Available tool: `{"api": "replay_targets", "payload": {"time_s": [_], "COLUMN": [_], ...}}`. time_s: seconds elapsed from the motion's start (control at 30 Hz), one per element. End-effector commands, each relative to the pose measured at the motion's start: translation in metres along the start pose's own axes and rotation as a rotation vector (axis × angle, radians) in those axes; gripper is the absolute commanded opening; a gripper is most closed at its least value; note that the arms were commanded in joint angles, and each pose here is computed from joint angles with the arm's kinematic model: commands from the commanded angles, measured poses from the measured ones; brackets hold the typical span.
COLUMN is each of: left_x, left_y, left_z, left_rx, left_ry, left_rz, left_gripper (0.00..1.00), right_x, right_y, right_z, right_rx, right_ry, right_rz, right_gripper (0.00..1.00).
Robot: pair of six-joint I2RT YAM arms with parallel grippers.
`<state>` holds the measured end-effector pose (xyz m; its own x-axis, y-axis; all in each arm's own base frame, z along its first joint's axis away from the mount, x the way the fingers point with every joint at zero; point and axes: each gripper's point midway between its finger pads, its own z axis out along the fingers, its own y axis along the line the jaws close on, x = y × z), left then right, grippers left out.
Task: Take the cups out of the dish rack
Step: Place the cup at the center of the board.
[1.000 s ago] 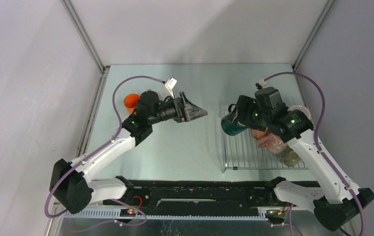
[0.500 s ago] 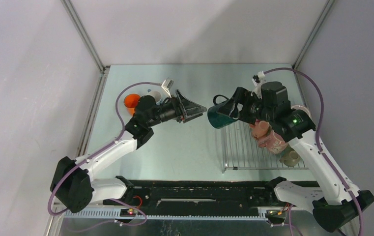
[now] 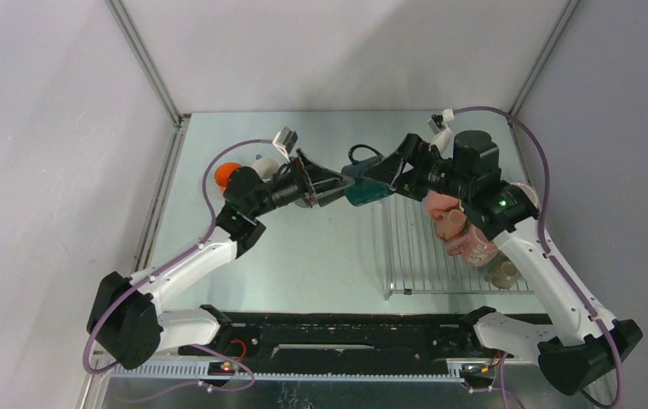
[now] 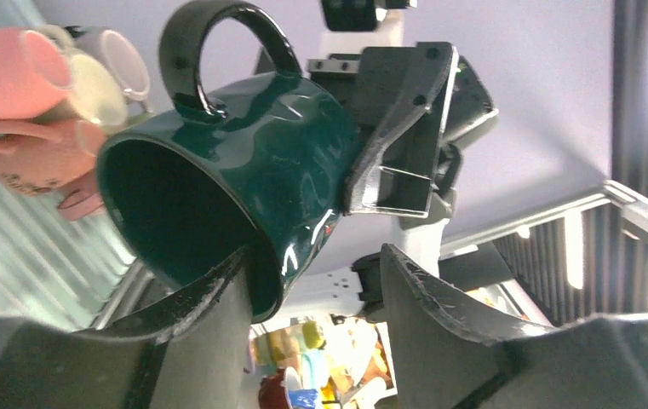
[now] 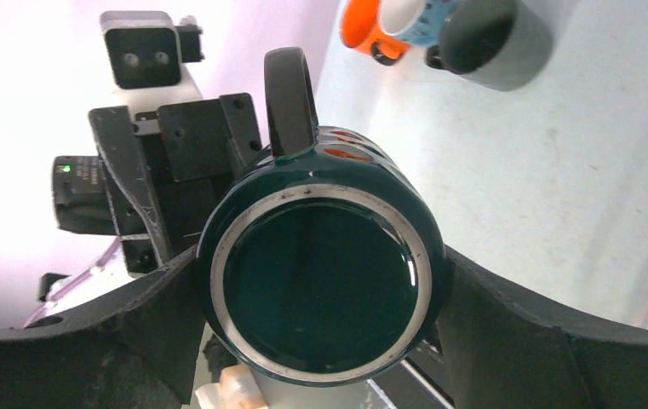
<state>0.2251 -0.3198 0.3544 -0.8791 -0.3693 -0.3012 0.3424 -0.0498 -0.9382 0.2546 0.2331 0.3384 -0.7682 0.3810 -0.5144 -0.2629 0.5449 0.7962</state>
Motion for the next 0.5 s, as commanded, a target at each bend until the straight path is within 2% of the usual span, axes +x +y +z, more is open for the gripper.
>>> {"api": "replay_targets", "payload": {"time_s": [0.0, 0.47], "left_x": [0.002, -0.002], "left_y": [-0.045, -0.058], "left_z": [-0.009, -0.003], "left_rx": [0.159, 0.199], "left_ry": [0.008, 0.004], "left_rz": [-0.003, 0.01], "left_gripper": [0.55, 0.28], "right_x": [-0.019, -0.009], "right_y": [0.052, 0.058], "right_z": [-0.005, 0.0], "right_rx": [-0.237, -0.353], "right_ry": [-0.045, -0.011], "right_rz": [-0.007, 0.073], "right_gripper": [0.16, 0.16]}}
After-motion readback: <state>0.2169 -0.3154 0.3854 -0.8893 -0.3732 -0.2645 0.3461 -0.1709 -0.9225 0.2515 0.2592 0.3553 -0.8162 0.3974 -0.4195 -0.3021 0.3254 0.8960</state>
